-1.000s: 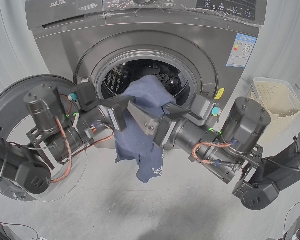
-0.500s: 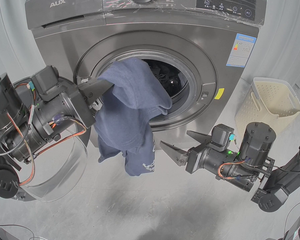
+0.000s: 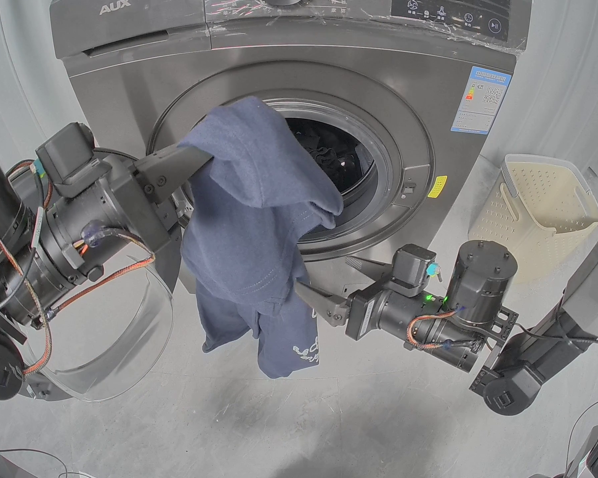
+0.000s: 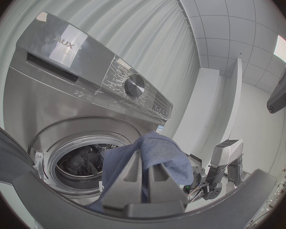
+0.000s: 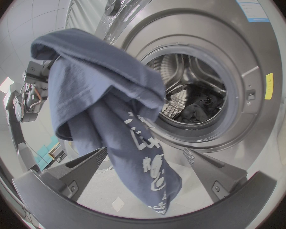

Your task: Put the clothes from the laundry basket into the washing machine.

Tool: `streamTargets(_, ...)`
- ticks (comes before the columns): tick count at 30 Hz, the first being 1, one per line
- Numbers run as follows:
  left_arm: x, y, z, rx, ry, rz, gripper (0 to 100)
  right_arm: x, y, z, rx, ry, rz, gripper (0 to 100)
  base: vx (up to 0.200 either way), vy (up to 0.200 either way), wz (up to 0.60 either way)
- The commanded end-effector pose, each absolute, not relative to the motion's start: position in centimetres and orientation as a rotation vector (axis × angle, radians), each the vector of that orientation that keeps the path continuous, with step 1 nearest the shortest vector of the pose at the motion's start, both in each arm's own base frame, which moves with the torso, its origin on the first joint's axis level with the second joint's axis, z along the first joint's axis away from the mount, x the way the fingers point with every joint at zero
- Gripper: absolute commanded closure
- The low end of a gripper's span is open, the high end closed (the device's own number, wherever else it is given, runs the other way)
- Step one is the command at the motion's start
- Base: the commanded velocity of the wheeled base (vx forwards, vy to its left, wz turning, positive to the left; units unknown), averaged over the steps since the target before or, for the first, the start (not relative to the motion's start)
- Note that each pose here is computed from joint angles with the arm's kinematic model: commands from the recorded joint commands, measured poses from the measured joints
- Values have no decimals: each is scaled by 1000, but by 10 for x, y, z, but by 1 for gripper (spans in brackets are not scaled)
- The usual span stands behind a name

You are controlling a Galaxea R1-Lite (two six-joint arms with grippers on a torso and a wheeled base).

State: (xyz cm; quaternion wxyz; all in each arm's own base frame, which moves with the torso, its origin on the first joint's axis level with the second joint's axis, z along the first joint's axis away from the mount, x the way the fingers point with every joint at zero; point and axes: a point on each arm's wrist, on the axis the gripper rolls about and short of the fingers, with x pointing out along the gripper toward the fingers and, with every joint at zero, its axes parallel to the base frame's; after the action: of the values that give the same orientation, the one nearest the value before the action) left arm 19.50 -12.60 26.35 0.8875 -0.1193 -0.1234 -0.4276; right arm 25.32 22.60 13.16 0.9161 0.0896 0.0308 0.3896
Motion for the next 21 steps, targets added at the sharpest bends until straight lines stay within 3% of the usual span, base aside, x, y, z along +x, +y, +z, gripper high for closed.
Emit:
streamTargets(1, 194, -125, 263, -248, -255, -890, 100, 251, 235, 123, 175, 87, 840, 0, 0, 0, 0)
streamTargets(11, 193, -126, 260, -246, -245, -890, 100, 251, 240, 123, 131, 59, 887, 0, 0, 0, 0)
streamTargets(19, 192, -125, 261, -247, -247, -891, 100, 284, 263, 105, 106, 23, 869, 0, 0, 0, 0)
streamTargets(20, 192, -125, 261, -248, -249, -892, 100, 287, 268, 105, 111, 10, 872, 100, 0, 0, 0)
streamTargets(21, 191, -125, 261, -249, -250, -893, 100, 288, 270, 105, 113, 2, 874, 100, 0, 0, 0)
